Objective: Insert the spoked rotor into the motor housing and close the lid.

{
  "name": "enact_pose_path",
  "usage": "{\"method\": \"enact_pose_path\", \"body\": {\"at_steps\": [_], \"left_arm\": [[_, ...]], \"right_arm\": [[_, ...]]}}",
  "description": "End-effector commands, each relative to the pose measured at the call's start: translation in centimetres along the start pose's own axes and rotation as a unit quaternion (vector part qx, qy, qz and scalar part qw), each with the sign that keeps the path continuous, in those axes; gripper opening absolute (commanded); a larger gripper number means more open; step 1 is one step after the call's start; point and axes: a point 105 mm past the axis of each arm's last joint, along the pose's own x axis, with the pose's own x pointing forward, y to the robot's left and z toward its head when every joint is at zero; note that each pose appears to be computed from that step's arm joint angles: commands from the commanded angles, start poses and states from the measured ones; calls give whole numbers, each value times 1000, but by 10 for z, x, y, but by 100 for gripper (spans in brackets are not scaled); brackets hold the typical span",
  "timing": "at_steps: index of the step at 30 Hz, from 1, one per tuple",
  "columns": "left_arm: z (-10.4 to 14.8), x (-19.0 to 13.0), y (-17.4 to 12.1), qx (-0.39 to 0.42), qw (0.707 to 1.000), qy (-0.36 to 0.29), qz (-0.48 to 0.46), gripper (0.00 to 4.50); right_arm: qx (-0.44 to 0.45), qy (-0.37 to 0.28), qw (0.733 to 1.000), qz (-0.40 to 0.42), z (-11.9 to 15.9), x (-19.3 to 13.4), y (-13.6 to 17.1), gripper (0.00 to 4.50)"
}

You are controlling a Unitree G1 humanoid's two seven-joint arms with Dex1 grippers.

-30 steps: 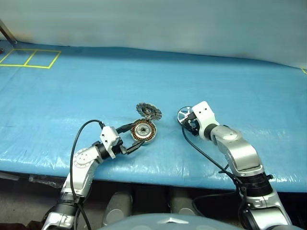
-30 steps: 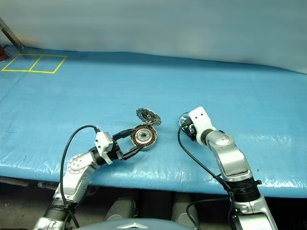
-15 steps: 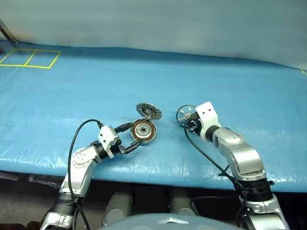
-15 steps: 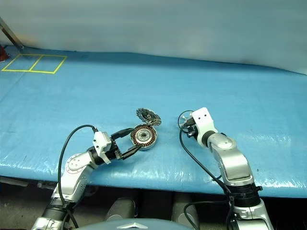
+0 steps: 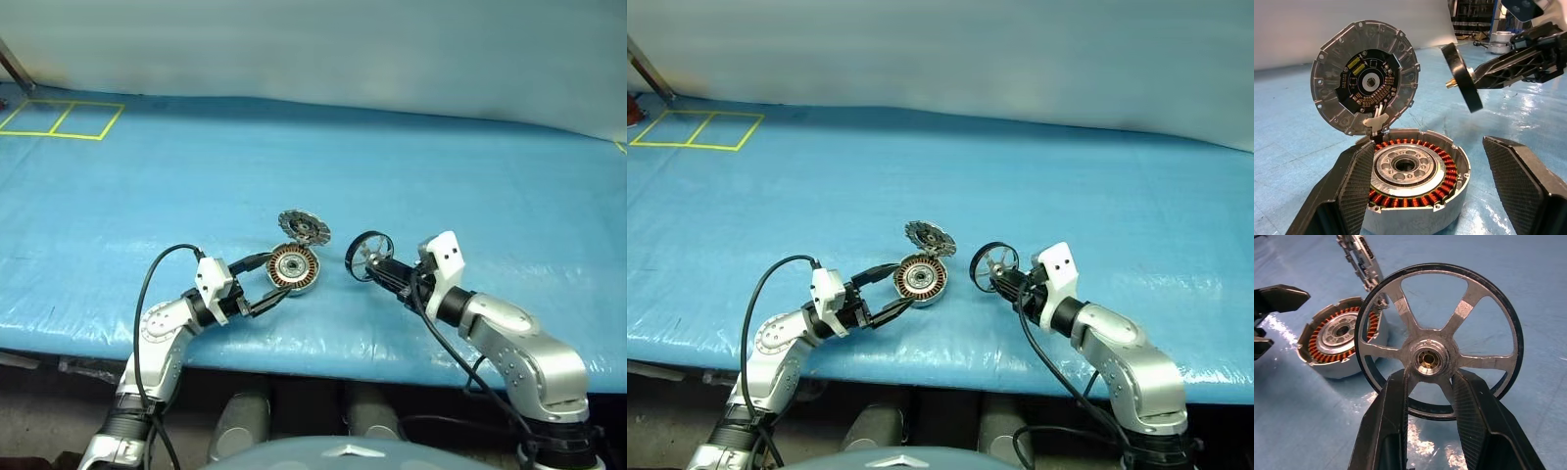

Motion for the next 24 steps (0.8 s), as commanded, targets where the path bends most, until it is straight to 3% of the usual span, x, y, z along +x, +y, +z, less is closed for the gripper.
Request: {"method": "enact_pose_path", "body": {"at_steps": [1, 13, 24], "left_arm": [[10, 0, 0, 12, 1000, -15, -12, 386], [8, -5, -1, 21, 1000, -12, -13, 386], [2, -15, 0, 27, 1000, 0, 11, 386]], "right_arm": [[-23, -29, 997, 74, 16, -2, 27, 113], [-57, -17, 985, 159, 22, 38, 60, 113], [-85, 13, 985, 151, 18, 69, 55, 113]]}}
